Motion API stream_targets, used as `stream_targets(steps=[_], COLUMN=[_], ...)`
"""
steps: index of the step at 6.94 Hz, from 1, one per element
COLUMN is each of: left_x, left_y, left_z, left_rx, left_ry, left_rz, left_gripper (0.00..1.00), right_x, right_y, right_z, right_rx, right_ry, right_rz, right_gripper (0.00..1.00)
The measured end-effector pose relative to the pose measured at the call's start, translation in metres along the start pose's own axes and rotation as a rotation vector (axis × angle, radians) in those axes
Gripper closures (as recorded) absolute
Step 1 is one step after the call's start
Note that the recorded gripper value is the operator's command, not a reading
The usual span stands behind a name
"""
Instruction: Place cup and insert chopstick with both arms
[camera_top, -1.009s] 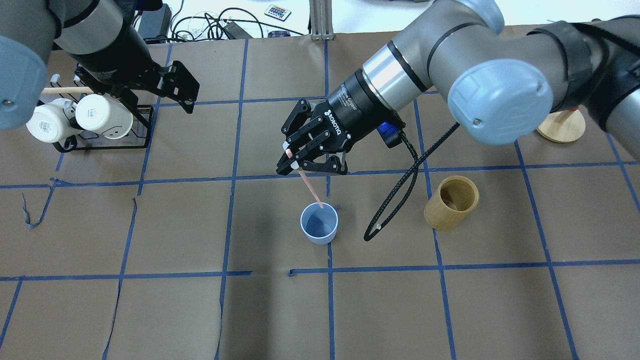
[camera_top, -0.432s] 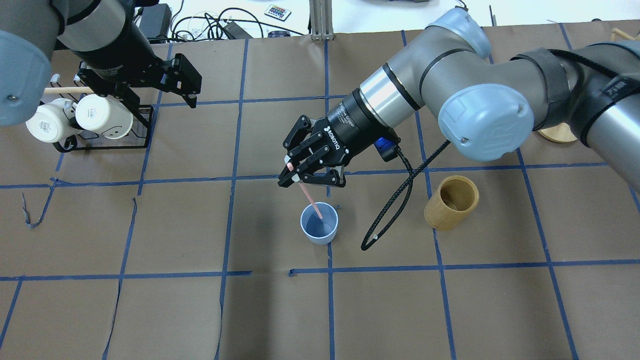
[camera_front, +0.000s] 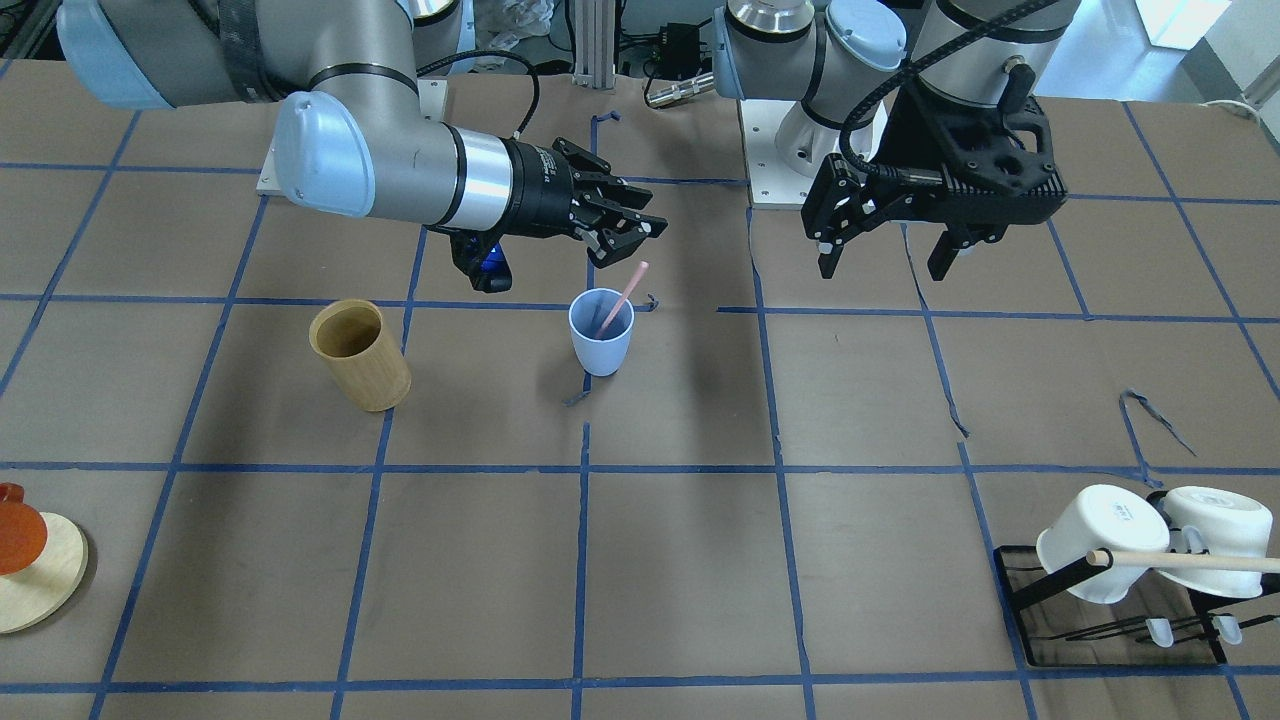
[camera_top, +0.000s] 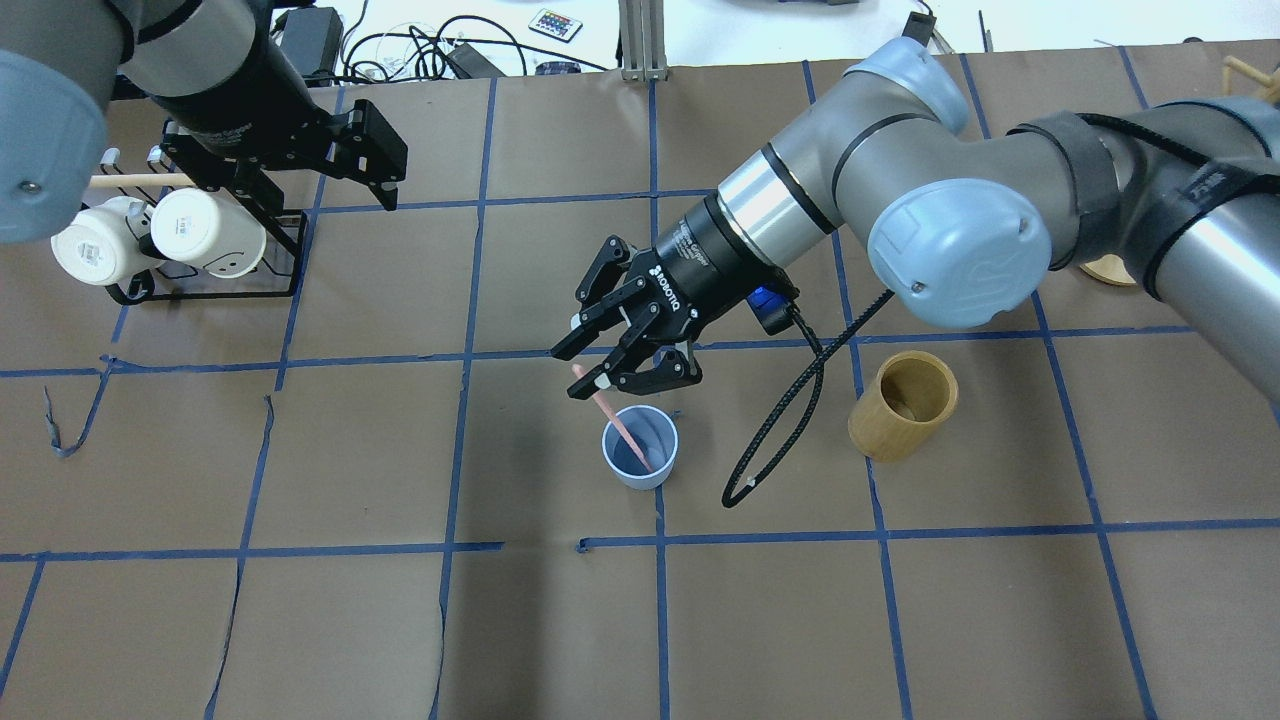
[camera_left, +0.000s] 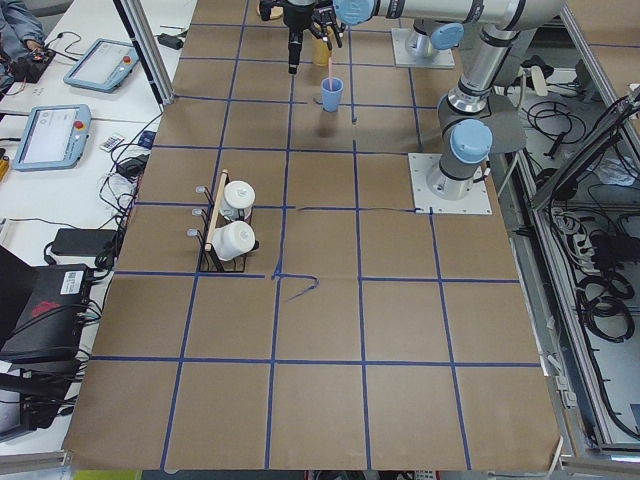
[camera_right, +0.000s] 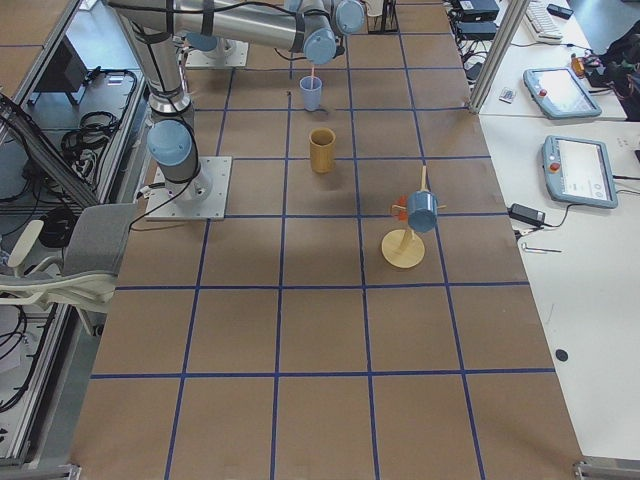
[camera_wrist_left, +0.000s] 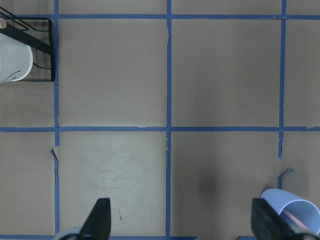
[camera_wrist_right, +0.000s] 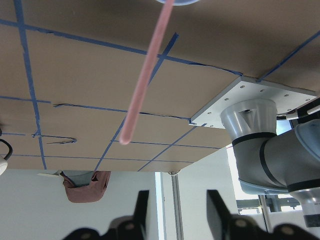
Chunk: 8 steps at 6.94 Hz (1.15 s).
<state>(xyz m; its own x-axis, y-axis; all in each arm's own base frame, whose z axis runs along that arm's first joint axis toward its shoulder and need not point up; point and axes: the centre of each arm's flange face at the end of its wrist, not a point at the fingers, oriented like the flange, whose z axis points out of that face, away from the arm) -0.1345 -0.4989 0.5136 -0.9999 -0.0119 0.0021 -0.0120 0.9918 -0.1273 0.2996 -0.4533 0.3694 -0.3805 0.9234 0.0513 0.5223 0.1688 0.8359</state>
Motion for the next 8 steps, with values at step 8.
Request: stream_targets(steps=[8], left_x=[0.007], left_y=[0.001], left_z=[0.000], left_rx=[-0.003], left_ry=[0.028], left_rz=[-0.035], left_gripper=[0.00], right_x=[-0.017], right_y=[0.031], right_z=[-0.104], right_rx=[0.544], right_ry=[0.019], right_rz=[-0.278], right_gripper=[0.00])
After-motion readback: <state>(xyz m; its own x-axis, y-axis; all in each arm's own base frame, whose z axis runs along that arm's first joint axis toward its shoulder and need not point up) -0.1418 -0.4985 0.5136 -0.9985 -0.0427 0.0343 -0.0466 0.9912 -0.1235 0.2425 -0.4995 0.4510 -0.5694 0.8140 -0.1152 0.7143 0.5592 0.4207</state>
